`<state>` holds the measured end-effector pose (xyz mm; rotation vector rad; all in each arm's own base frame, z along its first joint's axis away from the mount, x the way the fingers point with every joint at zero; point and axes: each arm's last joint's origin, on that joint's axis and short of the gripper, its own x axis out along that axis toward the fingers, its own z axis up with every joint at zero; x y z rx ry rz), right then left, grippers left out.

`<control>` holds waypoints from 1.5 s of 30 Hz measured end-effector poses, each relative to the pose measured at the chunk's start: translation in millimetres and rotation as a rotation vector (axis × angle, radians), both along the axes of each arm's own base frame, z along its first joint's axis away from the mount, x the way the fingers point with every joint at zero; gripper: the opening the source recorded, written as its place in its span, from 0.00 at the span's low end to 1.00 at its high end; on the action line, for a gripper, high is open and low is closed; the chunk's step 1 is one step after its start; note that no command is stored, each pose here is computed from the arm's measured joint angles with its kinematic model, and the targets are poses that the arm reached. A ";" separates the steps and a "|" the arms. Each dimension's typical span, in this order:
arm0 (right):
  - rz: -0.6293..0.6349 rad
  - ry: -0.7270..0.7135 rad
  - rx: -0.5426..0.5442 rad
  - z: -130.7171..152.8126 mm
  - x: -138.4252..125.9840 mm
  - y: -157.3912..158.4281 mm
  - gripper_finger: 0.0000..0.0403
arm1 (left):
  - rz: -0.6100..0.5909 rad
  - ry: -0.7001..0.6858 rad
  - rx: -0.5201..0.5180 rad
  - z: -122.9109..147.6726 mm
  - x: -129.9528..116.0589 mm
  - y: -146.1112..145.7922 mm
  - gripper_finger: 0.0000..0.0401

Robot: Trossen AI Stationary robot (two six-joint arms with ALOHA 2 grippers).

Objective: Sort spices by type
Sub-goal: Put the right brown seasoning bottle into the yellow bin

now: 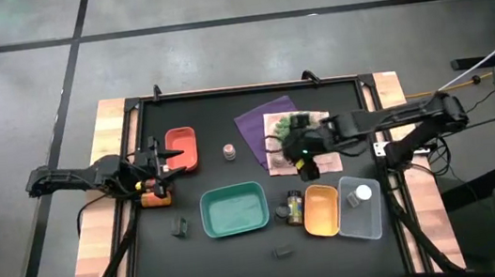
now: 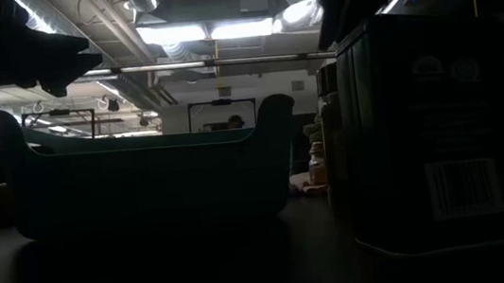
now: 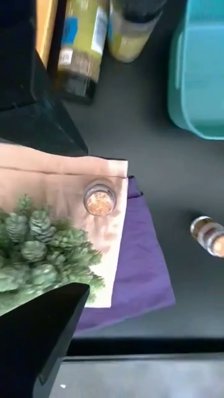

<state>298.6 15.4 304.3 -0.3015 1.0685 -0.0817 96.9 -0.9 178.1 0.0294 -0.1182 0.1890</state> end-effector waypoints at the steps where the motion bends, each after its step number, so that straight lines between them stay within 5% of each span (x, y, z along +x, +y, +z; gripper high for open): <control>1: 0.011 0.015 0.001 -4.4 3.9 -2.7 0.86 | 0.000 0.000 0.000 0.1 0.0 0.0 0.57; 15: 0.177 0.194 0.060 -64.0 42.5 -34.1 0.86 | 0.000 0.004 0.004 -0.3 0.0 0.0 0.57; 30: 0.231 0.163 0.107 -73.0 48.6 -69.6 0.86 | 0.000 0.025 0.006 -2.3 0.3 0.0 0.57; 45: 0.324 0.284 0.145 -117.0 62.5 -70.4 0.86 | 0.000 0.023 0.003 -2.1 0.2 0.0 0.57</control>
